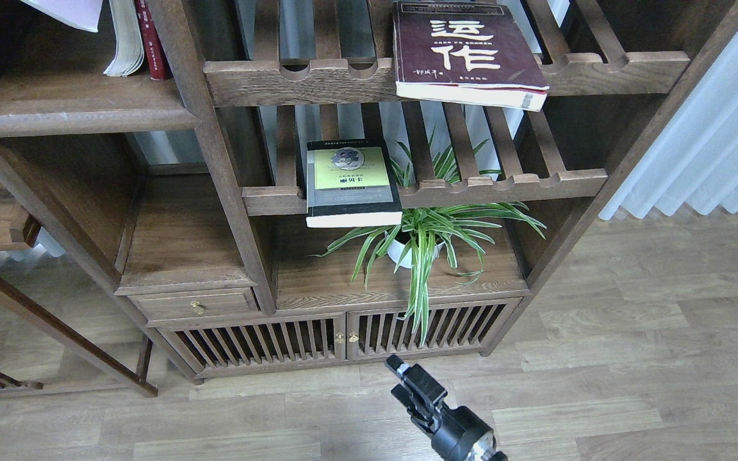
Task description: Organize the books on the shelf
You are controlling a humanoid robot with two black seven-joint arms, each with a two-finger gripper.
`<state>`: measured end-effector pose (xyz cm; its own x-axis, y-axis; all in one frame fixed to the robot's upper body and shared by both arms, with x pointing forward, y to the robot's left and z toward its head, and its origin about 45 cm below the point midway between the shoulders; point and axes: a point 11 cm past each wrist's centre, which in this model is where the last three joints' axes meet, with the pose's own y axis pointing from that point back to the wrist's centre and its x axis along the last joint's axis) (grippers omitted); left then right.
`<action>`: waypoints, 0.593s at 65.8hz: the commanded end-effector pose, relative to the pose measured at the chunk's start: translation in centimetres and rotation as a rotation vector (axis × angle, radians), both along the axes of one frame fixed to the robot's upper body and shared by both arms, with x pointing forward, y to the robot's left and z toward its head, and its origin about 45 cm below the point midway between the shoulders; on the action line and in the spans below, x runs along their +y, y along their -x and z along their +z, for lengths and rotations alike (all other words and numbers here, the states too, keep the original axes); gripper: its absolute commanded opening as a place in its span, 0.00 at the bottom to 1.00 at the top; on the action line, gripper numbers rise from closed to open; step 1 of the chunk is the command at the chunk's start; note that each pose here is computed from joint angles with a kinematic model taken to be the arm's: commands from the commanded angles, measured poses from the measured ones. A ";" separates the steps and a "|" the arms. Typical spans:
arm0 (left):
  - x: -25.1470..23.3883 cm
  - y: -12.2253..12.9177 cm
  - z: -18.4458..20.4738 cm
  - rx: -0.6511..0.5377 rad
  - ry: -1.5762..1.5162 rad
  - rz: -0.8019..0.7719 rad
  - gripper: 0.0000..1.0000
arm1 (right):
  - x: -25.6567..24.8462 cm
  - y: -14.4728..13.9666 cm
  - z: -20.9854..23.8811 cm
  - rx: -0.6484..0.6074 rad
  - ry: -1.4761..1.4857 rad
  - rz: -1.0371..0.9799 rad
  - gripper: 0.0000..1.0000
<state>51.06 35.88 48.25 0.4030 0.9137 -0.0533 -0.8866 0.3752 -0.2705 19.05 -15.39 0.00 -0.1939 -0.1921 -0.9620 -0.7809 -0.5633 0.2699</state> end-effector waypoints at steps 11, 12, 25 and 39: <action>-2.8 -0.7 0.7 -0.116 -0.023 -0.022 0.07 | -0.8 -6.7 5.2 -0.170 -0.084 -0.188 1.00; -2.9 -0.7 0.7 -0.122 -0.018 -0.024 0.07 | -0.9 -6.8 5.3 -0.174 -0.086 -0.194 1.00; -2.8 -0.7 0.2 -0.135 -0.009 -0.018 0.08 | -2.1 -8.1 6.3 -0.199 -0.107 -0.253 1.00; -3.8 -0.6 0.4 -0.208 -0.028 -0.028 0.08 | -2.1 -9.4 8.1 -0.234 -0.164 -0.302 1.00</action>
